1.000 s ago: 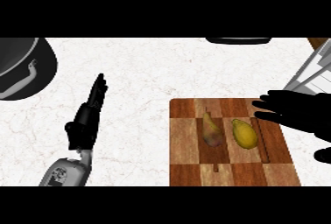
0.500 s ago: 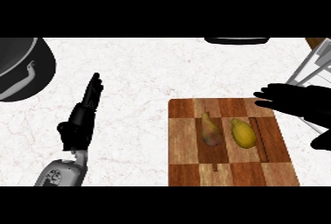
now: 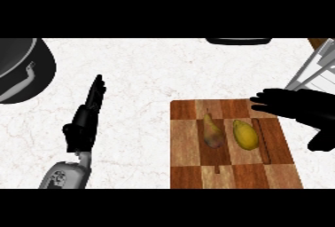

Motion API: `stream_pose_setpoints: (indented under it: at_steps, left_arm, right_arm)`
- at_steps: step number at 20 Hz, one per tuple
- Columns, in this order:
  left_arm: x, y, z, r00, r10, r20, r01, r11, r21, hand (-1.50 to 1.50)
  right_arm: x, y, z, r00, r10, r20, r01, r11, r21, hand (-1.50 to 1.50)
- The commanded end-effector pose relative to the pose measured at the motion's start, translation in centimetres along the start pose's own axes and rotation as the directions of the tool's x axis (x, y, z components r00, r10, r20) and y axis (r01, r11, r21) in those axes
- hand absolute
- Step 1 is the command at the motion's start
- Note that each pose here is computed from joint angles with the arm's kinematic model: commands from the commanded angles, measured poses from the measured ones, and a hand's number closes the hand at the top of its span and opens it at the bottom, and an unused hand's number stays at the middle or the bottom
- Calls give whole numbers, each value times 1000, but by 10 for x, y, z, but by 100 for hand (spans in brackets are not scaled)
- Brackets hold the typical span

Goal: Pick the lemon from the cutting board and place it in the tiered basket

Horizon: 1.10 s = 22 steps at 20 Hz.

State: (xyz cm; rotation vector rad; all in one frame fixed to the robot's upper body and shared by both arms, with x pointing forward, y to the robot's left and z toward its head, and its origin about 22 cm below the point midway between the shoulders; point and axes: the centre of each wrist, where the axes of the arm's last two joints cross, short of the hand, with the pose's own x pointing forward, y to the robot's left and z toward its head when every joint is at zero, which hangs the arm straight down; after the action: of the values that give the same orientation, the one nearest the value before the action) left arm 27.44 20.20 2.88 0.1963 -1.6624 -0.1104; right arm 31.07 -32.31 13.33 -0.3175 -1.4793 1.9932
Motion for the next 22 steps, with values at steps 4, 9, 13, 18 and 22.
stream_pose_setpoints:
  at_steps: [4, 9, 13, 18, 22]
  left_arm:
    - [1, 2, -7, 1000, 3, 6, -3, 1000, -8, 0]
    - [6, 2, -12, 1000, -1, -6, 1, 1000, -13, 0]
    - [15, -10, -10, 1000, -2, 3, 2, 1000, -6, 0]
    - [-7, 14, 0, 1000, 17, -10, -17, 1000, 8, 0]
    - [-3, 8, -9, 1000, 8, 6, -8, 1000, 7, 0]
  right_arm:
    - [-6, 13, -12, 996, -52, 72, 48, 997, 54, -150]
    - [-4, -9, -14, 995, -55, 80, 50, 997, 66, -150]
    - [14, 29, -52, 995, -70, 64, 63, 993, 100, -150]
    - [5, 19, -30, 995, -79, 68, 72, 992, 100, -150]
    - [-3, 29, -49, 996, -79, 48, 74, 992, 102, -150]
